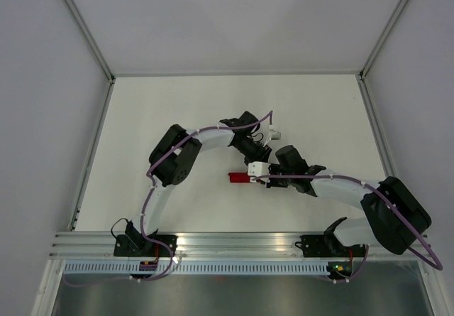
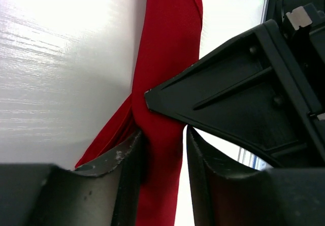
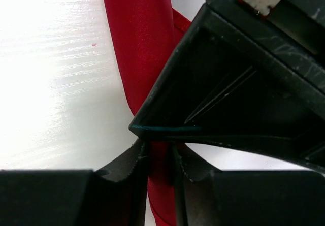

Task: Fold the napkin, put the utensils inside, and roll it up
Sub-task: Roll the napkin at the center of the board.

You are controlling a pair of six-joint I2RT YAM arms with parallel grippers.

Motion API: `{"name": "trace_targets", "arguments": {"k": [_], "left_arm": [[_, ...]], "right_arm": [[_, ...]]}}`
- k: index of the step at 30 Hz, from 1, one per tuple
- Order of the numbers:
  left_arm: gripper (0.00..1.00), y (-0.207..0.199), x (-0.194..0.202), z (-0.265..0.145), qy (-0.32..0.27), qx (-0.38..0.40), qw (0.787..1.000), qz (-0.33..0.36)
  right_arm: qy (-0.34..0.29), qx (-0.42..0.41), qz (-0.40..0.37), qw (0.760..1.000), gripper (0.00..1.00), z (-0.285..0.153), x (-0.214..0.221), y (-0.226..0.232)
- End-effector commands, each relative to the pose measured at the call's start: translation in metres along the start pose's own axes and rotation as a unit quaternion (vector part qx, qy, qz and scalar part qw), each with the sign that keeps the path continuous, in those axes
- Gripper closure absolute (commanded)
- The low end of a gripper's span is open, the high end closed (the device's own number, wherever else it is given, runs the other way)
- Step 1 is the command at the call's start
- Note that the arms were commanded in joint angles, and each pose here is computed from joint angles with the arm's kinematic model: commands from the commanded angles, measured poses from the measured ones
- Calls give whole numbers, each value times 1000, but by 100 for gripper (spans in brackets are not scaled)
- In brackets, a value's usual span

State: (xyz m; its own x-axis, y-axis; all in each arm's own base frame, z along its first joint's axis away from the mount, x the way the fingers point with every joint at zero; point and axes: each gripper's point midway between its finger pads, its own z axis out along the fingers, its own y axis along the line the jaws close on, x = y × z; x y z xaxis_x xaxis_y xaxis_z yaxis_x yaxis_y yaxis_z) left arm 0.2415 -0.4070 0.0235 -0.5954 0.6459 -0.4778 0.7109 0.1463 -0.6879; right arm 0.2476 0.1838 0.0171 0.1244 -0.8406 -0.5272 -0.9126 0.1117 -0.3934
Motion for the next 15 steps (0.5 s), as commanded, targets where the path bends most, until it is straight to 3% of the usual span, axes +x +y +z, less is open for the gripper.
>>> {"name": "trace_targets", "arguments": {"k": [1, 10, 15], "left_arm": [[55, 8, 0, -11, 4, -42, 999, -17], [51, 22, -60, -75, -99, -170, 981, 8], [52, 35, -85, -131, -182, -269, 946, -11]], "right_arm": [[49, -27, 7, 998, 75, -2, 14, 5], [81, -103, 55, 990, 78, -8, 14, 24], [105, -142, 81, 981, 78, -9, 16, 34]]}}
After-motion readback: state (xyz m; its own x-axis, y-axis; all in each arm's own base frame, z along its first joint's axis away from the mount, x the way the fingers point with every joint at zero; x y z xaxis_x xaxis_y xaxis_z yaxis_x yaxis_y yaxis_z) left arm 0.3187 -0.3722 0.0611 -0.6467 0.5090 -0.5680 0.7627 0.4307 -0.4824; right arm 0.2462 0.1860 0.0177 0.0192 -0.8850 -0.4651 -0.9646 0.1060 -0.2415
